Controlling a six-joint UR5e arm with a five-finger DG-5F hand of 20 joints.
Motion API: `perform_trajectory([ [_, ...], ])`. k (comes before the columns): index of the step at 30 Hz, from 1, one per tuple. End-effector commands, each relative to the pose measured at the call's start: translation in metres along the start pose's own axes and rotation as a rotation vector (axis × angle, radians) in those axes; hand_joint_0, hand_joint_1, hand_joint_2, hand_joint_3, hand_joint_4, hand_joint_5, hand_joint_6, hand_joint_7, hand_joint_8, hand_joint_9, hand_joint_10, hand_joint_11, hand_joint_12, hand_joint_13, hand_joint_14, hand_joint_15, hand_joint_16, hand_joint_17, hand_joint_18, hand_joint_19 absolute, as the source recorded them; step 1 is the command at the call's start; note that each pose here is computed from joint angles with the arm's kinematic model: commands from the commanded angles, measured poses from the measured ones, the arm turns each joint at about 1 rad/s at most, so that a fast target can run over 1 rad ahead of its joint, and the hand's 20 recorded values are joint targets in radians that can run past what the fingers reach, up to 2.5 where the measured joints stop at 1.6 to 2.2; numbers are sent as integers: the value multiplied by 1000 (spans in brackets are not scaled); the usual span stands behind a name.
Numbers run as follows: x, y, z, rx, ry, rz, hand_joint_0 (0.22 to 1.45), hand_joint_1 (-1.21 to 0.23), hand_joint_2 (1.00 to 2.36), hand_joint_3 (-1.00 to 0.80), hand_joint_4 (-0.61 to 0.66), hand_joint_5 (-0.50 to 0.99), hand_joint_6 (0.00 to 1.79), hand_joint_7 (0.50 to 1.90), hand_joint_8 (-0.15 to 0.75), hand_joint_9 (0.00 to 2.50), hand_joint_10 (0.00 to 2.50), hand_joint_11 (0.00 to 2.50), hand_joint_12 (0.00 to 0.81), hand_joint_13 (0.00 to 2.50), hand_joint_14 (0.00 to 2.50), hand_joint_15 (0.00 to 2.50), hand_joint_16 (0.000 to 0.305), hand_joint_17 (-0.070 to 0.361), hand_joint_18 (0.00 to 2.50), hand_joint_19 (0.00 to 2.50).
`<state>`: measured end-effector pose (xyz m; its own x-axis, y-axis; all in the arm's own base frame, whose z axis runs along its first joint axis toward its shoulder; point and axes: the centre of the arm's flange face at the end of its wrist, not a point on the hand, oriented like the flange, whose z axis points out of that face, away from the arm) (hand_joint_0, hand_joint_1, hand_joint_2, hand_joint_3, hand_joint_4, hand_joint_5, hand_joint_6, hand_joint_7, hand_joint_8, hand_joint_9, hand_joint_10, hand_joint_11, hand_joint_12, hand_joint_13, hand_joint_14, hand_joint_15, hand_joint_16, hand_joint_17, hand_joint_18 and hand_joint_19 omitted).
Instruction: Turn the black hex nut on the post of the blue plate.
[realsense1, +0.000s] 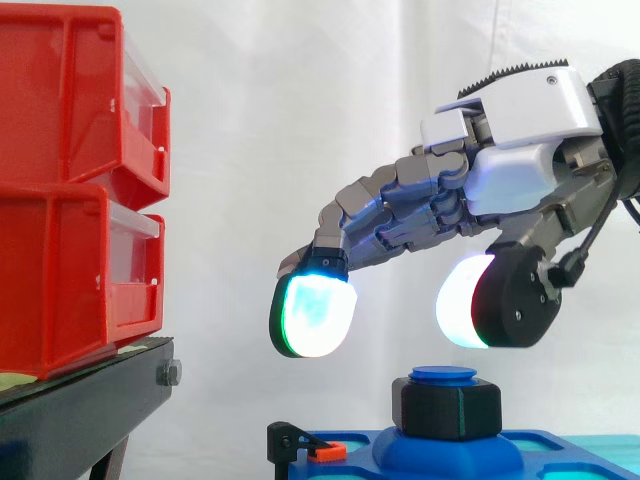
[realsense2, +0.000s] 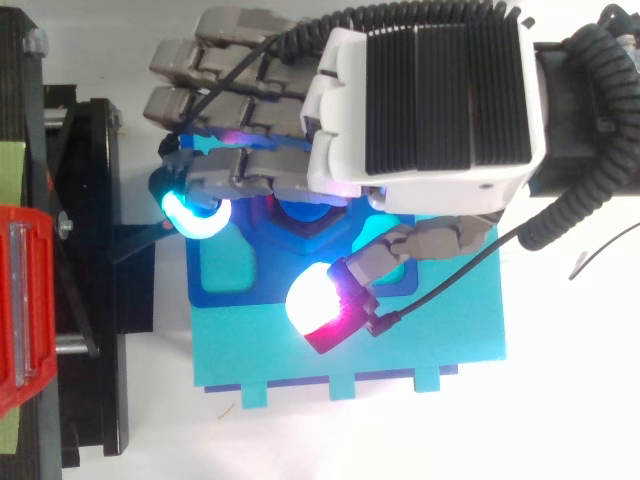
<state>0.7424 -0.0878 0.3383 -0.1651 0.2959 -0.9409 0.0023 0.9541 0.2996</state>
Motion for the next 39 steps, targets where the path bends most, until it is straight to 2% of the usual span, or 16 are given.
perform_trajectory([
  [1, -3, -2, -8, 13, 37, 22, 416, -663, 1000, -500, 148, -265, 502, 760, 240, 153, 0, 0, 394, 100, 0, 23, 64, 145, 0, 42],
  [4, -8, -4, -21, 35, 89, 22, 417, -650, 1000, -500, 150, -264, 502, 759, 240, 151, 0, 0, 394, 95, 0, 18, 64, 145, 0, 43],
  [10, -33, -10, -54, 72, 137, 50, 418, -643, 1000, -500, 151, -262, 502, 761, 240, 151, 0, 0, 394, 95, 0, 25, 64, 145, 0, 43],
  [11, -34, -12, -58, 76, 143, 54, 419, -642, 1000, -500, 151, -262, 502, 761, 239, 150, 0, 0, 393, 95, 0, 22, 64, 145, 0, 44],
  [13, -35, -17, -85, 95, 164, 83, 419, -641, 1000, -500, 153, -262, 502, 763, 242, 151, 0, 0, 394, 95, 1, 25, 64, 145, 0, 44],
  [15, -31, -18, -96, 100, 170, 100, 419, -639, 1000, -500, 154, -261, 502, 761, 243, 155, 0, 0, 394, 95, 0, 26, 64, 145, 0, 44],
  [21, -27, -22, -142, 119, 101, 206, 422, -632, 1000, -500, 159, -258, 502, 761, 243, 155, 0, 0, 392, 92, 0, 25, 64, 144, 0, 44],
  [24, -26, -23, -149, 128, 83, 231, 423, -632, 1000, -500, 159, -258, 502, 758, 244, 158, 0, 0, 392, 93, 1, 23, 64, 144, 0, 46],
  [26, -22, -26, -160, 144, 64, 288, 424, -631, 1000, -500, 159, -258, 502, 761, 244, 158, 0, 0, 391, 92, 0, 25, 64, 144, 0, 46],
  [28, -22, -28, -161, 147, 63, 326, 425, -630, 1000, -500, 160, -257, 502, 758, 244, 158, 0, 0, 391, 92, 0, 26, 64, 144, 0, 45],
  [32, -23, -30, -162, 158, 48, 483, 425, -627, 1000, -500, 163, -255, 502, 762, 243, 158, 0, 0, 390, 91, 0, 26, 64, 144, 0, 52],
  [34, -23, -31, -161, 160, 42, 529, 426, -625, 1000, -500, 165, -254, 502, 762, 242, 157, 0, 0, 389, 89, 0, 28, 64, 143, 0, 46],
  [35, -23, -31, -161, 160, 34, 596, 426, -625, 1000, -500, 164, -254, 502, 763, 243, 157, 0, 0, 389, 89, 0, 25, 64, 143, 0, 46],
  [36, -23, -31, -161, 159, 31, 622, 426, -625, 1000, -500, 164, -254, 502, 761, 243, 157, 0, 0, 390, 89, 0, 25, 64, 143, 0, 46],
  [38, -24, -32, -160, 163, 20, 723, 427, -623, 1000, -500, 164, -254, 502, 763, 243, 158, 0, 0, 389, 88, 0, 24, 64, 143, 0, 46],
  [39, -23, -31, -160, 162, 20, 734, 425, -623, 1000, -500, 164, -254, 502, 761, 244, 159, 0, 0, 391, 88, 0, 25, 64, 144, 0, 46],
])
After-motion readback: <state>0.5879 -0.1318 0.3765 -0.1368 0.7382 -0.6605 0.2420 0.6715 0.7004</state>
